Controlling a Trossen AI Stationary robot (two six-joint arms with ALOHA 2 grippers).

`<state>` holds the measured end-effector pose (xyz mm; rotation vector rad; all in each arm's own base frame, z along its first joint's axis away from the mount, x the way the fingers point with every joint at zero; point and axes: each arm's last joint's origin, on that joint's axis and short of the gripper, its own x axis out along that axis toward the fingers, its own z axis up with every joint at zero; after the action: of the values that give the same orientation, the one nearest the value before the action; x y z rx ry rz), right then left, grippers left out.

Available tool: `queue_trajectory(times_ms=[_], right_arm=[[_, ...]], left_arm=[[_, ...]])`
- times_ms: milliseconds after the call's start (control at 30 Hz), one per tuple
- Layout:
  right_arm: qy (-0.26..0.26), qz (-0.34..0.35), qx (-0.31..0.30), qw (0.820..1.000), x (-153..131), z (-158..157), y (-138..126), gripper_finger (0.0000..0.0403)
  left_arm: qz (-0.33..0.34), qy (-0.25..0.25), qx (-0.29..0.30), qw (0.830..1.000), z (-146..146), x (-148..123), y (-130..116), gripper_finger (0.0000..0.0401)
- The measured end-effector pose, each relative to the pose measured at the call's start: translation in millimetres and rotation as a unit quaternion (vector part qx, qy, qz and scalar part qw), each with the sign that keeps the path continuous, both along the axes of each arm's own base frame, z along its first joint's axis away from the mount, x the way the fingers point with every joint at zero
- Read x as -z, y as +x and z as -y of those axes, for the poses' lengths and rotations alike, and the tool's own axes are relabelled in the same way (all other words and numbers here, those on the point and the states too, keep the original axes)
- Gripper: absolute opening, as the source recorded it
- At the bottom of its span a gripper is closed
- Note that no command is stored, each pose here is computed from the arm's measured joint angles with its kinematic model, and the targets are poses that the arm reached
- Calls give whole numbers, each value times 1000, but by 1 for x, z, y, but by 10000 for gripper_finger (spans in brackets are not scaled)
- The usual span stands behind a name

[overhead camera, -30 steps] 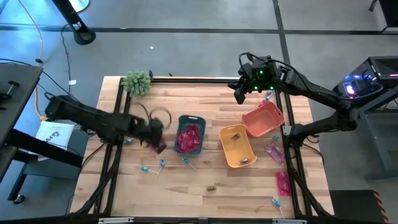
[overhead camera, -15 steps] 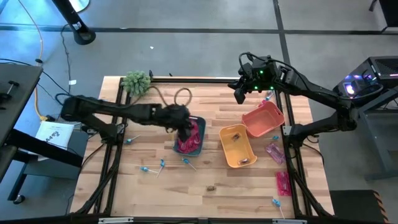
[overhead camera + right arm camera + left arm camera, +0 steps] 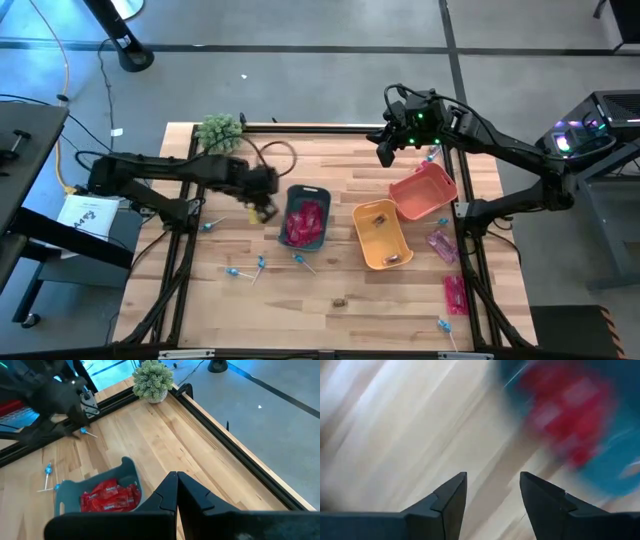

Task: Sort candy
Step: Put the blue lollipop into the orange bin

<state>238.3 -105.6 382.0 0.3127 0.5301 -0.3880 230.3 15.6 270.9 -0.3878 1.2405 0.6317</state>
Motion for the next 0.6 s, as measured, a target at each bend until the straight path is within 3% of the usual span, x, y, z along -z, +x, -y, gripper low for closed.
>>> queue_trajectory(times_ms=[133, 333, 600], right_arm=[[0, 0, 0, 1000, 0, 0, 0, 0], [1, 1, 1, 1000, 0, 0, 0, 0], [-5, 17, 2, 1000, -3, 1, 2, 0]], left_arm=[[-76, -38, -72, 994, 12, 16, -41, 179], [-170, -117, -141, 968, 25, 70, -76, 179], [-188, -114, -136, 966, 15, 96, -61, 179]])
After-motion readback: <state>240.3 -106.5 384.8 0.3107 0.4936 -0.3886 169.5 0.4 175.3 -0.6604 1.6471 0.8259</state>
